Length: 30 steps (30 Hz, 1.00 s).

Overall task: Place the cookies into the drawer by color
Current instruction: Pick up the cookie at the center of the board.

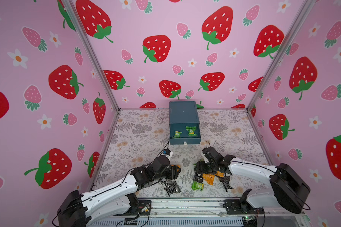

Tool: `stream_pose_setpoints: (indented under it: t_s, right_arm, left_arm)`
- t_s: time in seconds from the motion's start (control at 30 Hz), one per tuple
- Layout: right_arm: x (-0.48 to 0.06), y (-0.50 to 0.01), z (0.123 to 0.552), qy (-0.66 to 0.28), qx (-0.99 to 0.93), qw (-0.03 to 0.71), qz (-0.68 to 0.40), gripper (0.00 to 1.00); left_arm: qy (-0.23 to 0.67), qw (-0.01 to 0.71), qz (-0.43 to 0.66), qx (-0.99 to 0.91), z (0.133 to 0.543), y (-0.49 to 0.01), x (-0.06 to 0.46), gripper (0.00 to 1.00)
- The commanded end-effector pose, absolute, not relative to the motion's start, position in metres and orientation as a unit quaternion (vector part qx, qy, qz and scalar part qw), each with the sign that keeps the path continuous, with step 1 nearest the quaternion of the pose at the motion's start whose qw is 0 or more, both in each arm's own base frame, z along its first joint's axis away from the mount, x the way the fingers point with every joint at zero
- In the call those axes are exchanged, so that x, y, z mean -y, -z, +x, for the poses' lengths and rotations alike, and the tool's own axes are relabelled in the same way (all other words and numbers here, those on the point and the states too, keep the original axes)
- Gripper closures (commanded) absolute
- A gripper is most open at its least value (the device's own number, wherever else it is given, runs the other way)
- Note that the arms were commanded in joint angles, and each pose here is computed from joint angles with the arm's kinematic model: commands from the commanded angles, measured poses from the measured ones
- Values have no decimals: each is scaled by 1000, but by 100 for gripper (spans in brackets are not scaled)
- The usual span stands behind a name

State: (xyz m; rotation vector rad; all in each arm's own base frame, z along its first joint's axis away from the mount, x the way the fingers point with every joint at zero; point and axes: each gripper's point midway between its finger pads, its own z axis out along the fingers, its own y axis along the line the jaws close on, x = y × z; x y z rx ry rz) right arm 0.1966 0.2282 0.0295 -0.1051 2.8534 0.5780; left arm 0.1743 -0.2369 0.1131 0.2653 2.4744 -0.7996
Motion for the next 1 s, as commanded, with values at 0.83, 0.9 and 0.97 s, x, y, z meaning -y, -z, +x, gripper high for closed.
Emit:
stream_pose_setpoints:
  t_s: [0.83,0.9,0.97]
  right_arm:
    - [-226,-1,238,-7,-981,174,-83,61]
    - [-224,-1,237,-6,-981,174,-83,66]
    - [-220,-5,235,-5,-981,176,-76,68]
  left_arm:
    - [254,308,96,-912,179,-115,225,32]
    - [258,313,92,-909,179,-117,224,32]
    - [261,317,90,-907,179,-119,222,32]
